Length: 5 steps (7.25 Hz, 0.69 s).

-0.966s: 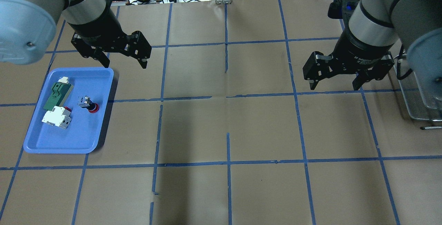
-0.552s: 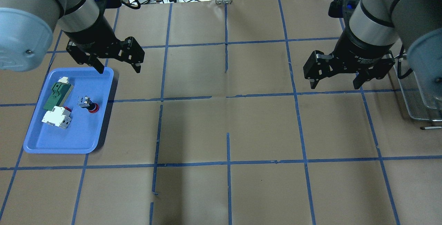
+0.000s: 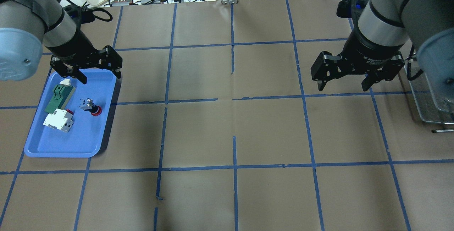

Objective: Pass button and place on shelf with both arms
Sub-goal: 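Lower the left gripper toward the red push button in the blue tray, then close the left gripper on the red push button's base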

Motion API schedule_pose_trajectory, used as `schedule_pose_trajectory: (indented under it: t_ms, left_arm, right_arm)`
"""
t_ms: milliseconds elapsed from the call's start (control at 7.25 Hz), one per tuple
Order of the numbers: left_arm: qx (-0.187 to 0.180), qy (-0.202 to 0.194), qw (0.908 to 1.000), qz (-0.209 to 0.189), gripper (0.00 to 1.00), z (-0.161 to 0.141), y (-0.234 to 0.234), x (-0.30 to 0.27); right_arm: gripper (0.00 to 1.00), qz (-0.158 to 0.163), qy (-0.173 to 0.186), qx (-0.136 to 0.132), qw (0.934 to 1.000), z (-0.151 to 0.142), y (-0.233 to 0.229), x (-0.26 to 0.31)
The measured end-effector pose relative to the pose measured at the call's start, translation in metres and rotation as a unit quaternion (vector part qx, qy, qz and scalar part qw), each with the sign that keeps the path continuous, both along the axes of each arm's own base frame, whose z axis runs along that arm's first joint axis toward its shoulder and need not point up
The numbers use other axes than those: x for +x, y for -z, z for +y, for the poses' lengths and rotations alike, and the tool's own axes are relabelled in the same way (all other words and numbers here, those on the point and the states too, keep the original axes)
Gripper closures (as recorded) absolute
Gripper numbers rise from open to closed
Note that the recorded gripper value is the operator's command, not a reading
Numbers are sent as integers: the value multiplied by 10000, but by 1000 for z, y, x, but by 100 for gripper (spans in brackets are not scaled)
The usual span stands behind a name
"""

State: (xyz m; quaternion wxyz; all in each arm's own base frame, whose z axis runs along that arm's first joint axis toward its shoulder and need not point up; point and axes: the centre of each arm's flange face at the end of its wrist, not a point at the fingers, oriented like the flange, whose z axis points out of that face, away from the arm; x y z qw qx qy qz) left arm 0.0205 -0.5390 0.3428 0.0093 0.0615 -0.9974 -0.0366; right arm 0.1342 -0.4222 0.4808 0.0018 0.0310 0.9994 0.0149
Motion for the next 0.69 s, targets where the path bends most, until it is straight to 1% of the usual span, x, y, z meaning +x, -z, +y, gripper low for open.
schedule_pose_trajectory:
  t_ms: [276,552,690]
  left_arm:
    - [78,375,9992,77,0,-11,40,49]
    - [68,873,9961,128,0,-16,71,73]
    - [65,1111,9937,159,0,-12,85,84]
  right_arm:
    - [0,3,3,-10,10000,0,-1,0]
    - [0,13,12,-21,10000,-1,-1,-1]
    - [0,17,33,-23,10000,-2,-1,-3]
